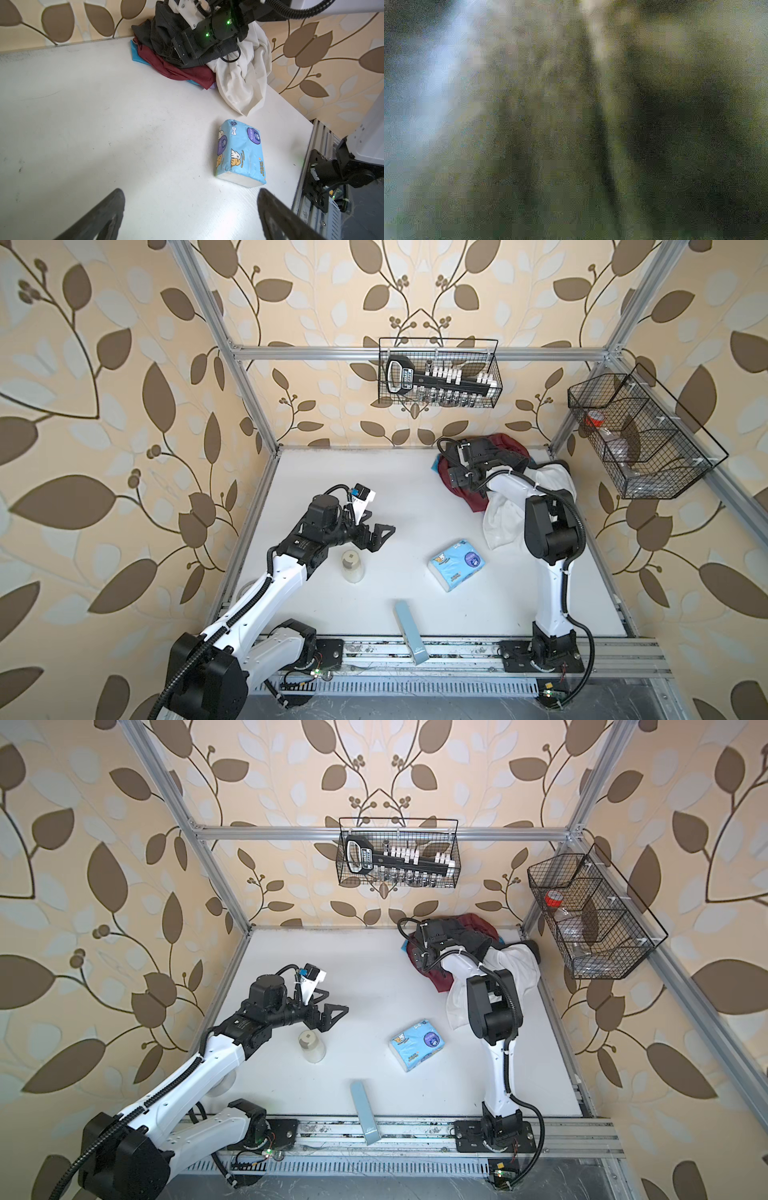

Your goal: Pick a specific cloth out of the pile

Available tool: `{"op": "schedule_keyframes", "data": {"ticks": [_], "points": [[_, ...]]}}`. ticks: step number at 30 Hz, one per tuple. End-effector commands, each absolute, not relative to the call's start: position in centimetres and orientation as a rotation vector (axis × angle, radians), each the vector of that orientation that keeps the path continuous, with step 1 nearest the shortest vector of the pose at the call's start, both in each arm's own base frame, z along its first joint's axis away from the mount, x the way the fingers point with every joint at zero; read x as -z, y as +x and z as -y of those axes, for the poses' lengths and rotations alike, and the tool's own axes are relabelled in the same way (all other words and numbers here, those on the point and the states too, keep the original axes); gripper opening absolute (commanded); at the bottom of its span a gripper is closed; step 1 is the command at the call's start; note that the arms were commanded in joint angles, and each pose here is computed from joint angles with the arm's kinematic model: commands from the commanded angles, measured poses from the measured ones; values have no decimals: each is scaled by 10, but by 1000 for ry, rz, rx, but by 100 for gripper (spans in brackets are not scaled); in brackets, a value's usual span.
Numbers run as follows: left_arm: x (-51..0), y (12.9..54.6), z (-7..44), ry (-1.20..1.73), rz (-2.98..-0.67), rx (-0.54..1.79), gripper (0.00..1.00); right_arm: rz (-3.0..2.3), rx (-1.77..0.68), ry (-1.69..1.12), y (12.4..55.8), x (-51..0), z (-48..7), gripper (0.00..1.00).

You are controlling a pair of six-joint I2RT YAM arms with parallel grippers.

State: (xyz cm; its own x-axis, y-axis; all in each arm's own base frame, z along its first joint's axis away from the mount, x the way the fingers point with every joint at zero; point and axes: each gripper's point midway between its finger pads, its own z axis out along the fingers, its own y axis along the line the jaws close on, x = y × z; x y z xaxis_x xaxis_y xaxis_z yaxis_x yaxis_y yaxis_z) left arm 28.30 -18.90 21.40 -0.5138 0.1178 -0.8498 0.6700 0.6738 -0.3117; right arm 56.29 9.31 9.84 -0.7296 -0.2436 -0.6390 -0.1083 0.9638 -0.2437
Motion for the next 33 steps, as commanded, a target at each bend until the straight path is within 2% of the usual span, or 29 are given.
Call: {"op": "schedule_keyframes", "data": {"ticks": [1, 11, 17, 23, 33], "points": [[-226, 282, 193, 639, -1965, 807, 99, -2410, 203, -281, 551, -116, -94, 100], [-226, 281, 193, 646, -1962, 813, 99, -2377, 90, -314, 522, -162, -101, 100], [-226, 280, 194, 649, -1961, 815, 99, -2347, 30, -125, 517, -191, -59, 100], [-226, 281, 194, 654, -1958, 816, 99, -2337, -105, 40, 517, -193, -15, 100], [-222, 282, 194, 654, -1973, 813, 99, -2356, -295, 112, 551, -169, -5, 100]]}}
